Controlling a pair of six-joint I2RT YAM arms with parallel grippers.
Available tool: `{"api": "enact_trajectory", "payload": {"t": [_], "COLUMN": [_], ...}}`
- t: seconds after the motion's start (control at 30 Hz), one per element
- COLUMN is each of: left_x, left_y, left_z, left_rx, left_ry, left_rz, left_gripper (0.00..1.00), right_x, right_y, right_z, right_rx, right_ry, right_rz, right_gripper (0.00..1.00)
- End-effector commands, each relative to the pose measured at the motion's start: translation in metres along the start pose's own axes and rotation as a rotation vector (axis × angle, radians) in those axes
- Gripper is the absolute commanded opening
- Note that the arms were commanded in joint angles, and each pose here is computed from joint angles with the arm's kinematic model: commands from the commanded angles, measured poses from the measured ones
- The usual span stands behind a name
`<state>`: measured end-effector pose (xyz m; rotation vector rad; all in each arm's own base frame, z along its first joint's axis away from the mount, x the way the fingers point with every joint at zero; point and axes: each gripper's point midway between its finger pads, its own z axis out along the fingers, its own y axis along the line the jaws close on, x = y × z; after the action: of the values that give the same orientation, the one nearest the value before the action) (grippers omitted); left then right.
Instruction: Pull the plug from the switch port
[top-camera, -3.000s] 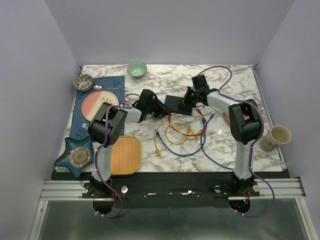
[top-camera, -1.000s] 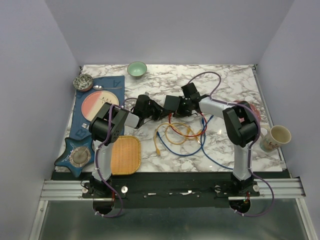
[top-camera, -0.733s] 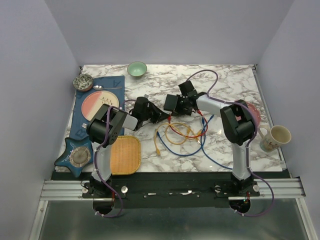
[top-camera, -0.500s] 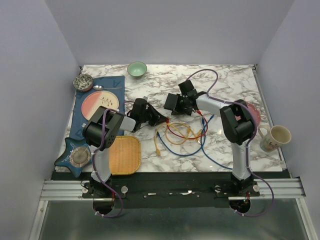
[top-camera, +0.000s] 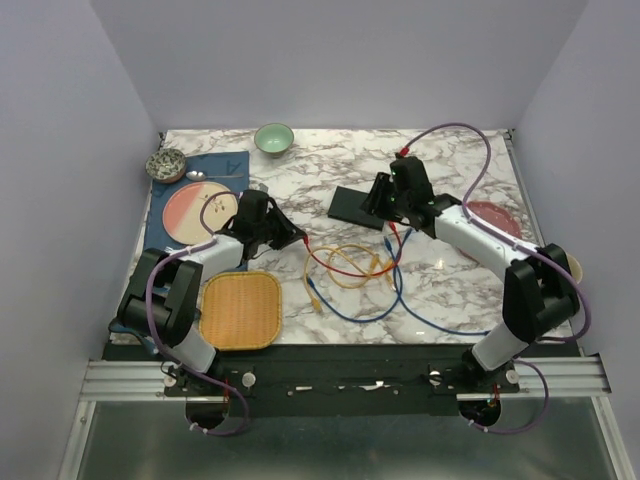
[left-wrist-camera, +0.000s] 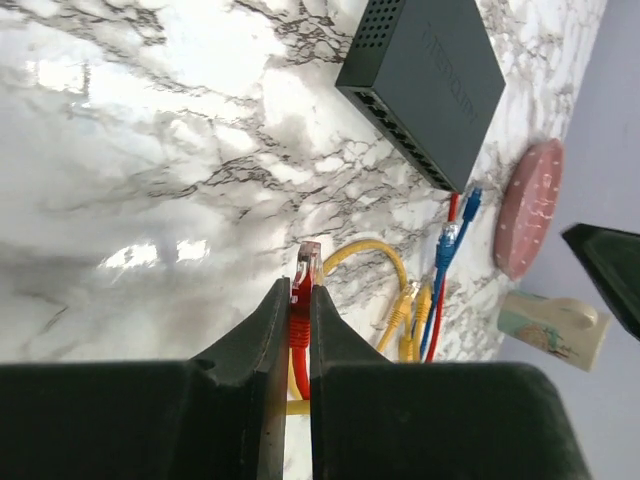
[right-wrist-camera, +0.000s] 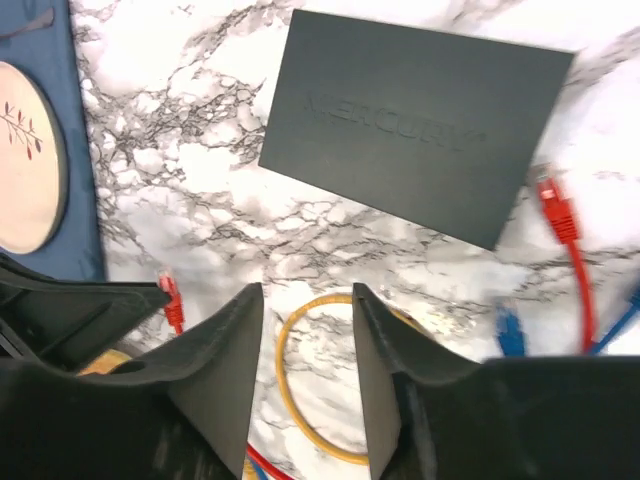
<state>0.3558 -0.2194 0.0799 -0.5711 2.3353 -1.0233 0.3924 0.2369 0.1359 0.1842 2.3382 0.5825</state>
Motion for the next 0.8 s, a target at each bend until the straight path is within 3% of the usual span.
{"api": "enact_trajectory", "payload": {"t": [0.0, 0.2, 0.27, 0.4, 0.5, 0.53, 0.57, 0.77], "left_x": [-0.001, 0.004, 0.008, 0.011, -0.008, -0.014, -0.026, -0.054], "left_y": [0.028, 0.022, 0.023, 0.036, 0.039, 0.038, 0.032, 0.0], "left_z": [-0.016, -0.019, -0.017, -0.015, -0.022, -0.024, -0.026, -0.01], "left_rx": [-0.157, -0.167, -0.178, -0.247, -0.321, -0.339, -0.354, -0.267], "left_ry": [-0.038, -0.041, -0.025, -0.006, -0.077, -0.095, -0.121, -0.105], "left_rz": [0.08, 0.111, 0.111, 0.117, 0.125, 0.124, 0.122, 0.069], "left_gripper": [0.13, 0.61, 0.7, 0.77, 0.96, 0.99, 0.99, 0.98], "right_x": [0.03, 0.067, 0.069, 0.069, 0.063, 0.057, 0.052, 0.012], "right_y": [-0.049, -0.08, -0.084, -0.093, -0.103, -0.103, -0.104, -0.102], "right_z": [-0.009, -0.014, -0.015, -0.026, -0.031, -0.032, -0.032, -0.011], "right_rx": [0.136, 0.202, 0.21, 0.237, 0.275, 0.278, 0.282, 0.29], "right_ry": [0.003, 0.048, 0.048, 0.01, -0.042, -0.058, -0.067, -0.101], "right_rz": [-0.032, -0.016, -0.011, -0.012, -0.006, 0.003, 0.019, 0.069], "right_gripper": [0.54, 0.56, 0.56, 0.57, 0.73, 0.82, 0.82, 0.79]}}
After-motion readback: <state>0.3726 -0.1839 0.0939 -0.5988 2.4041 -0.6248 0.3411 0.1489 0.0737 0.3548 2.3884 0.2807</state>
